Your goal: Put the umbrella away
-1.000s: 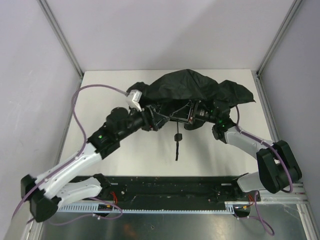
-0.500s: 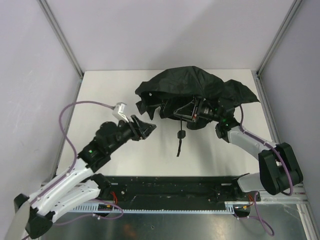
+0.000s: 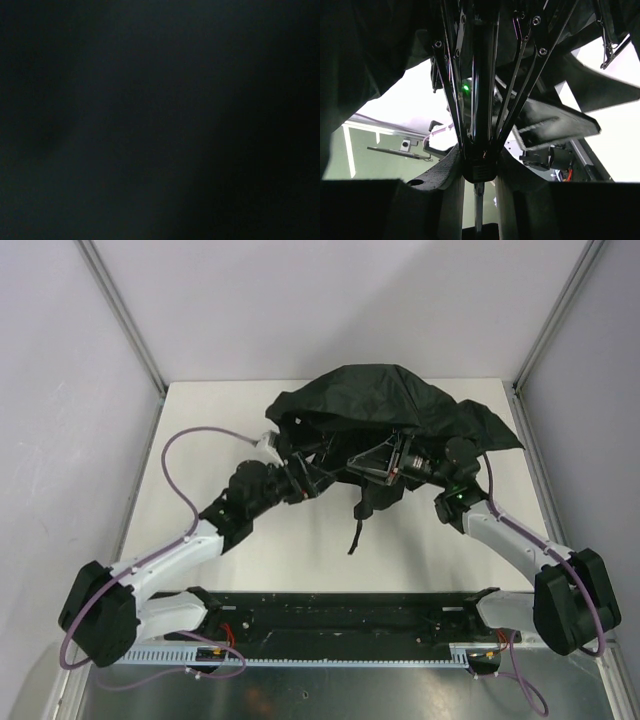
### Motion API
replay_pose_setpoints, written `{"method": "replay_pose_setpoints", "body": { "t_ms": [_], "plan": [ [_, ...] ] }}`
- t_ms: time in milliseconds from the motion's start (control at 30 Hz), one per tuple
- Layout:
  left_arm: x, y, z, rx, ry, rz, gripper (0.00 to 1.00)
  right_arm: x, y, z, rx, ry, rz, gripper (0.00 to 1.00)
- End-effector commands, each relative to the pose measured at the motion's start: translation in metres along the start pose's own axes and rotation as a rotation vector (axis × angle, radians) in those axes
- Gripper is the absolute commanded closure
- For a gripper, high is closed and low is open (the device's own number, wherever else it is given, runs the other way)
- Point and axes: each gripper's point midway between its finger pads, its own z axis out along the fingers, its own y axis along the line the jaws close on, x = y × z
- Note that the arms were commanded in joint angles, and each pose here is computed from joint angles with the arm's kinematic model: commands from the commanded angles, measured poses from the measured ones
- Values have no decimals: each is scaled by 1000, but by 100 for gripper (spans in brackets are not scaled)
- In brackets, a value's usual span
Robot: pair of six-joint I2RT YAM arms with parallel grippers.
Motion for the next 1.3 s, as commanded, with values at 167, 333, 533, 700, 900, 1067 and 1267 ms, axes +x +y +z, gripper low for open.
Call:
{"method": "replay_pose_setpoints", "body": {
  "t_ms": [167,333,533,700,900,1067,1267],
  "plan": [
    [-67,-81,17,261,-118,121,5,13,45,2,-114,10,-96,100],
    [-57,-90,47,316,-9,76,32,21,60,7,-175,20,-83,100],
    [-21,-162,37,510,62,162,59,17,58,13,-208,17,-69,100],
    [-7,-155,11,497,52,144,61,12,52,12,-202,14,-102,100],
    [19,-110,-28,445,87,137,16,-5,0,1,4,-37,-295,100],
    [22,-67,-77,371,37,164,17,-29,-34,-16,145,-92,-597,100],
    [10,-92,-154,521,-66,303,22,-58,-51,-30,110,-84,-854,100]
  ]
}}
